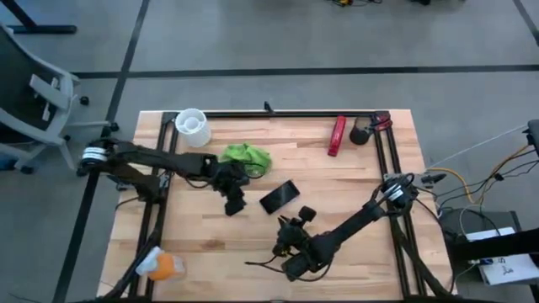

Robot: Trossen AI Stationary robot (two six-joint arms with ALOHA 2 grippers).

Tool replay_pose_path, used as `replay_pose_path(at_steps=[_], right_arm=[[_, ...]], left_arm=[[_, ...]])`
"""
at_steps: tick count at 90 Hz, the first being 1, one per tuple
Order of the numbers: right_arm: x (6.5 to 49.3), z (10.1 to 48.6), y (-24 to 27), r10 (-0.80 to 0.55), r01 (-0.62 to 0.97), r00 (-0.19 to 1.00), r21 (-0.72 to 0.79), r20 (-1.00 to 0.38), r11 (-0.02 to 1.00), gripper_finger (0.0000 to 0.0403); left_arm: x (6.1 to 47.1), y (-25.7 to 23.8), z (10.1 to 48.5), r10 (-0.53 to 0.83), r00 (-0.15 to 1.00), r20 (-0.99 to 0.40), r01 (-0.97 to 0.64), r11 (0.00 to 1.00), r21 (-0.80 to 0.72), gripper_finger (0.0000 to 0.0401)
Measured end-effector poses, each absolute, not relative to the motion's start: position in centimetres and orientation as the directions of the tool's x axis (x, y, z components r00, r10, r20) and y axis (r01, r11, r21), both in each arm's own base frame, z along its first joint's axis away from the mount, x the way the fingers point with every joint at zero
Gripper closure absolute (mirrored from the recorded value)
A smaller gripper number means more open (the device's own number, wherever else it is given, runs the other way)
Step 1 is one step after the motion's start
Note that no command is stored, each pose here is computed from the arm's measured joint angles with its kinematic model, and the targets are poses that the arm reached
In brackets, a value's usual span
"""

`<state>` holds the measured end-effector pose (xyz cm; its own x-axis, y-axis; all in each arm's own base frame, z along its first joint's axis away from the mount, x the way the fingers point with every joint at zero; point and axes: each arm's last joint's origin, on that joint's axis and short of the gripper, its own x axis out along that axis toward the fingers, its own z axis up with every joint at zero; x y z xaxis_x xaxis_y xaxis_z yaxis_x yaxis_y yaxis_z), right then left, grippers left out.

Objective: Apply microfiber cloth
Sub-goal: Spray the front and back of the cellphone using the cleaning bottle

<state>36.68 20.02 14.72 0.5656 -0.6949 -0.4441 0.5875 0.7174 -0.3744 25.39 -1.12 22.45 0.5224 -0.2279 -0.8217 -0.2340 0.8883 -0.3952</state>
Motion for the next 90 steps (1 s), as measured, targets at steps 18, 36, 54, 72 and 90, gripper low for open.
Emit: replay_pose_path(at_steps=[18,36,54,72,90], right_arm=[[36.9,14.9,20.1,-0.707,0.612,0.577,-0.358,-0.408,0.706,0.0356],[37.0,14.9,20.1,-0.706,0.619,0.583,-0.343,-0.403,0.707,0.035],[37.2,15.1,20.0,-0.726,0.638,0.584,-0.348,-0.363,0.687,0.035],[37.6,15.5,19.7,-0.724,0.666,0.591,-0.292,-0.356,0.686,0.0363],[37.6,15.9,19.8,-0.716,0.677,0.599,-0.25,-0.357,0.692,0.037]], left_arm=[[22.4,-2.3,25.5,-0.468,0.503,-0.727,-0.198,0.756,-0.624,0.0274],[19.8,-3.6,28.2,-0.561,0.538,-0.629,-0.18,0.653,-0.736,0.0291],[16.6,-5.7,30.5,-0.623,0.554,-0.552,-0.144,0.582,-0.8,0.0305],[13.7,-7.8,32.7,-0.611,0.61,-0.504,-0.103,0.57,-0.815,0.0322],[11.9,-9.8,35.2,-0.653,0.609,-0.45,0.015,0.577,-0.817,0.0338]])
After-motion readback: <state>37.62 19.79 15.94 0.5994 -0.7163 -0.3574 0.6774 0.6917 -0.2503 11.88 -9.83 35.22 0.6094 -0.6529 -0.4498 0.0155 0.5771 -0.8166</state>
